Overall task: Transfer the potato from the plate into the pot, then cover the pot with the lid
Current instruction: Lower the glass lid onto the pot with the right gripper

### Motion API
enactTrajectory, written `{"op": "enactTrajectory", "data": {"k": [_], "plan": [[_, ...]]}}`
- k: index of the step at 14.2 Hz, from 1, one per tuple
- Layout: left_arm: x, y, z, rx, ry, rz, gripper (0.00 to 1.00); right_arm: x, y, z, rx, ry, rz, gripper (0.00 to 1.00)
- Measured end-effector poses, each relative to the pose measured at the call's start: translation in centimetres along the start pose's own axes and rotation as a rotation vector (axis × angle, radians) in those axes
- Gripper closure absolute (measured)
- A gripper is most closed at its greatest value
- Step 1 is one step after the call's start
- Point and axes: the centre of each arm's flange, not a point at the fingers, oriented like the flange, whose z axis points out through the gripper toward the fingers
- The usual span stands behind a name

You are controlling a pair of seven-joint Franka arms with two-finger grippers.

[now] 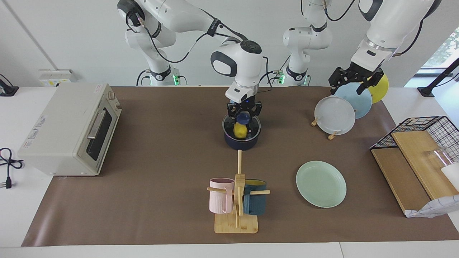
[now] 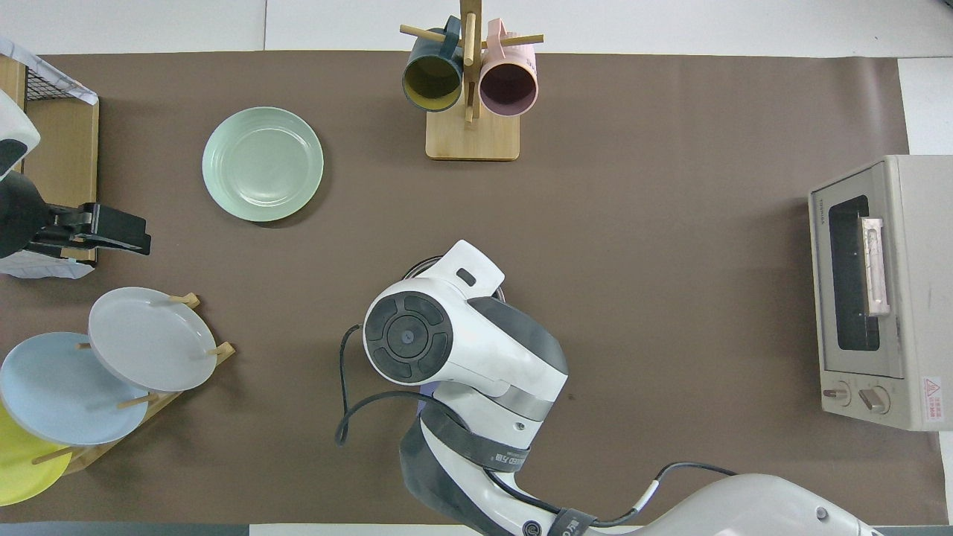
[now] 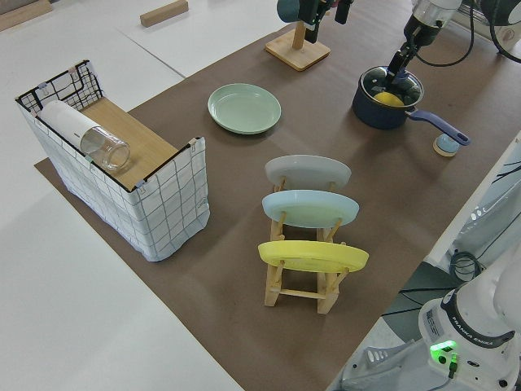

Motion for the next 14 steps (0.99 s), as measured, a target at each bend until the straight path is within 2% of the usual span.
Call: {"op": "enactTrajectory", "data": {"k": [10, 11, 13, 14], "plan": [[0.06, 0.3, 0.11, 0.0, 0.007, 0.005, 0.0, -0.02, -0.13, 0.15, 0.015, 0.01, 0.002, 0.34], [0.07, 0.3, 0.1, 0.0, 0.008, 0.005, 0.0, 0.06, -0.05, 0.17, 0.014, 0.011, 0.004, 0.3], [0.08, 0.3, 0.09, 0.0, 0.009, 0.005, 0.0, 0.47, 0.27, 0.04, 0.014, 0.016, 0.012, 0.08], [0.08, 0.3, 0.09, 0.0, 0.009, 0.005, 0.0, 0.87, 0.59, -0.23, 0.012, 0.022, 0.019, 0.01]]}}
